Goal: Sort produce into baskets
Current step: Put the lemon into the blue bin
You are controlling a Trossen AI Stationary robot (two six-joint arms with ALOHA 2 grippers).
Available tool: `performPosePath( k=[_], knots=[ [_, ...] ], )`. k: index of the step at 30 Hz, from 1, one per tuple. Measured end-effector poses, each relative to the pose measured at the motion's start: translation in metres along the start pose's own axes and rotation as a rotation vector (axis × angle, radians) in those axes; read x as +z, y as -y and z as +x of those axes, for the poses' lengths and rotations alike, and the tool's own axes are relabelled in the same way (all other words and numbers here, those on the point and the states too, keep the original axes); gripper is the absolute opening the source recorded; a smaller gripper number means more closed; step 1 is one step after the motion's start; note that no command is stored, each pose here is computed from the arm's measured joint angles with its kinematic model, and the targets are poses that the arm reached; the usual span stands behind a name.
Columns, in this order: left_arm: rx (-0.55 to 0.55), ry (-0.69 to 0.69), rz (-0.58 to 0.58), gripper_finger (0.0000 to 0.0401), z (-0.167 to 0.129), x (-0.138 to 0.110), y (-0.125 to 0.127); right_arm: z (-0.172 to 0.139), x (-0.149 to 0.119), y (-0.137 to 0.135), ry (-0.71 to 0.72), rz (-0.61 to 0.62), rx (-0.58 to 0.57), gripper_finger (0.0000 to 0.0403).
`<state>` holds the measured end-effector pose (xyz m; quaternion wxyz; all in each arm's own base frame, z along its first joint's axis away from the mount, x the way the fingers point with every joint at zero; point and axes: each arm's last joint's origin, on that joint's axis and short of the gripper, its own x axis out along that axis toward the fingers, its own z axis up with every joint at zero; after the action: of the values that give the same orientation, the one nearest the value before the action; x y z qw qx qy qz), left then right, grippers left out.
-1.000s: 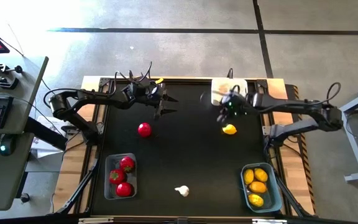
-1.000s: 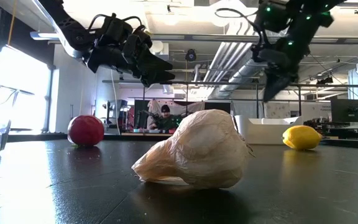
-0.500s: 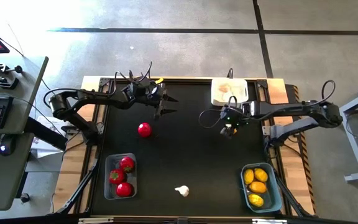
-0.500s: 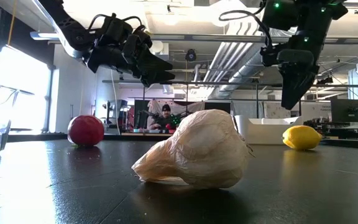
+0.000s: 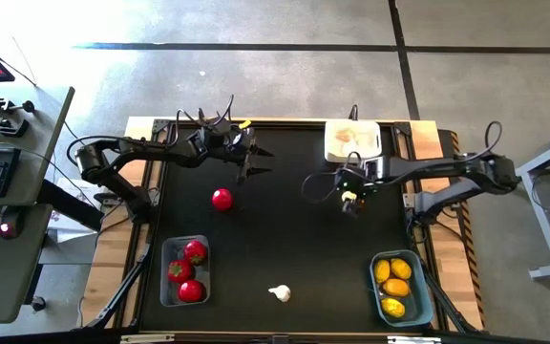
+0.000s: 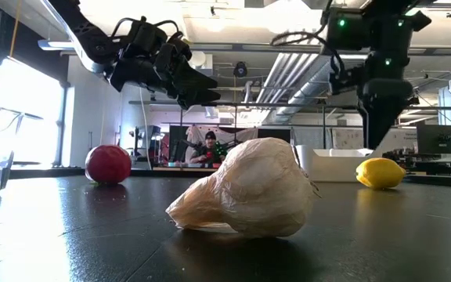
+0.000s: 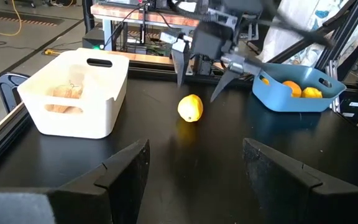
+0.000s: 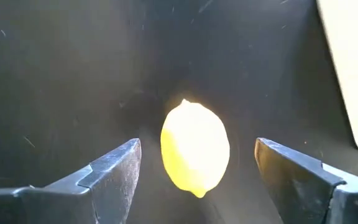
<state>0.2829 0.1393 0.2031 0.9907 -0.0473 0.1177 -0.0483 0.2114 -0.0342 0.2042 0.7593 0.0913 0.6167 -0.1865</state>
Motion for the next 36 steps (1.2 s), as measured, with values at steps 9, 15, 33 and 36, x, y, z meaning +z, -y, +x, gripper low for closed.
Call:
performPosePath(
  k=[9,15,33,36],
  knots=[
    [0.003,0.0,0.002,0.0243,0.0,0.0,0.0,0.023,0.005,-0.001,-0.101,-0.144,-0.064,0.0307],
    [0.003,0.0,0.002,0.0243,0.0,0.0,0.0,0.04,0.008,-0.003,-0.179,-0.165,-0.016,0.0305],
    [0.003,-0.006,-0.004,0.0243,0.0,-0.001,0.0,0.001,0.028,-0.025,-0.273,0.073,0.177,0.0137],
    [0.003,-0.012,-0.008,0.0243,0.0,-0.001,0.0,-0.031,0.033,-0.046,-0.313,0.144,0.237,0.0146]
  ],
)
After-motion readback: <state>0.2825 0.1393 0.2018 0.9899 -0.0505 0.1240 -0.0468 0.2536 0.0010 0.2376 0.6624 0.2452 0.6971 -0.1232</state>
